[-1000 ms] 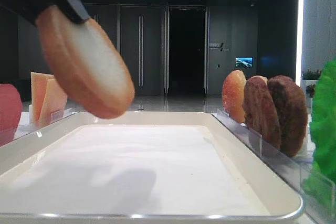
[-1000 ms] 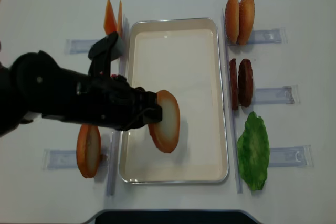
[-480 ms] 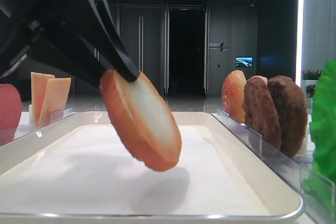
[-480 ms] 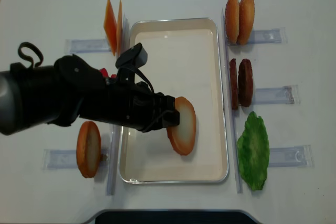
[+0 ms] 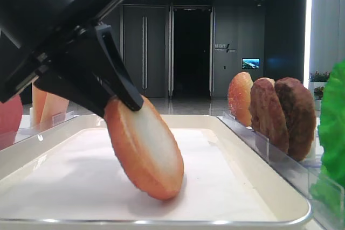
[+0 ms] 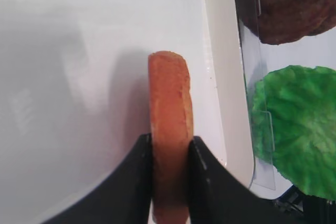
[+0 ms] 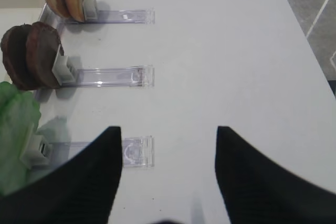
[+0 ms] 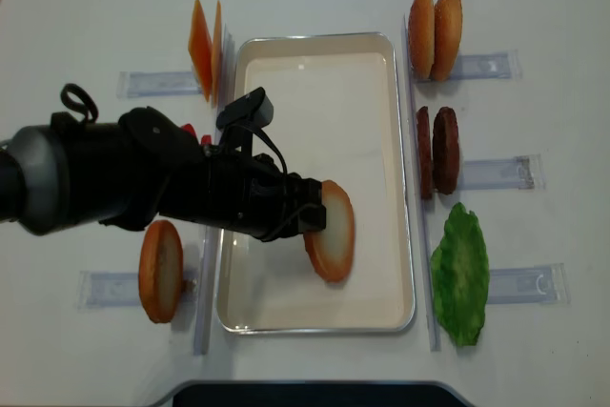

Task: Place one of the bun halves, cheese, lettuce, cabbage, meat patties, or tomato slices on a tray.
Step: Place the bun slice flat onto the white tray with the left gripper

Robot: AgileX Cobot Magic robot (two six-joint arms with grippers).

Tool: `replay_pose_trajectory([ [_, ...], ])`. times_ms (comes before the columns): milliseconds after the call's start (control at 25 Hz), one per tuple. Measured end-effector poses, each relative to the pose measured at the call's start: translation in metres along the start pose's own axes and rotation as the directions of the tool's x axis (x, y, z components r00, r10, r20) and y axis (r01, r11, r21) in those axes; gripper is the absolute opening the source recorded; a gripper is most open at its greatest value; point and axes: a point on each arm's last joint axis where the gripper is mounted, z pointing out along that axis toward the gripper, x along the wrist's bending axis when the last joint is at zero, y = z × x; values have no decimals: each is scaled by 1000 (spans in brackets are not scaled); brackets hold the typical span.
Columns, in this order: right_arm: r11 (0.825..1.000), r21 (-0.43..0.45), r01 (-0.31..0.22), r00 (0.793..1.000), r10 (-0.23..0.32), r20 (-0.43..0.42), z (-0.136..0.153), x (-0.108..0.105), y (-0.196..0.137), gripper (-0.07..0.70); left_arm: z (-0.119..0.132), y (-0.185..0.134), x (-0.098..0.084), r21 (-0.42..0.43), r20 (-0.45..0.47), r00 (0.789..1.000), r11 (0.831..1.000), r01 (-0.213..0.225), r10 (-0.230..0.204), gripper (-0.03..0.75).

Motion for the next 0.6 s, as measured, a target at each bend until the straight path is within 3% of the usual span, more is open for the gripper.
replay_pose_trajectory([
  [280, 1000, 0, 0, 1000, 0, 0, 0, 0, 0, 408, 0, 0, 2, 6, -22, 1000, 1000, -10, 10, 154],
  [360, 1000, 0, 0, 1000, 0, 0, 0, 0, 0, 408, 0, -1, 3, 12, -34, 999, 1000, -15, 15, 202],
  [600, 1000, 0, 0, 1000, 0, 0, 0, 0, 0, 408, 0, -3, 9, 39, -100, 995, 999, -5, 9, 453],
])
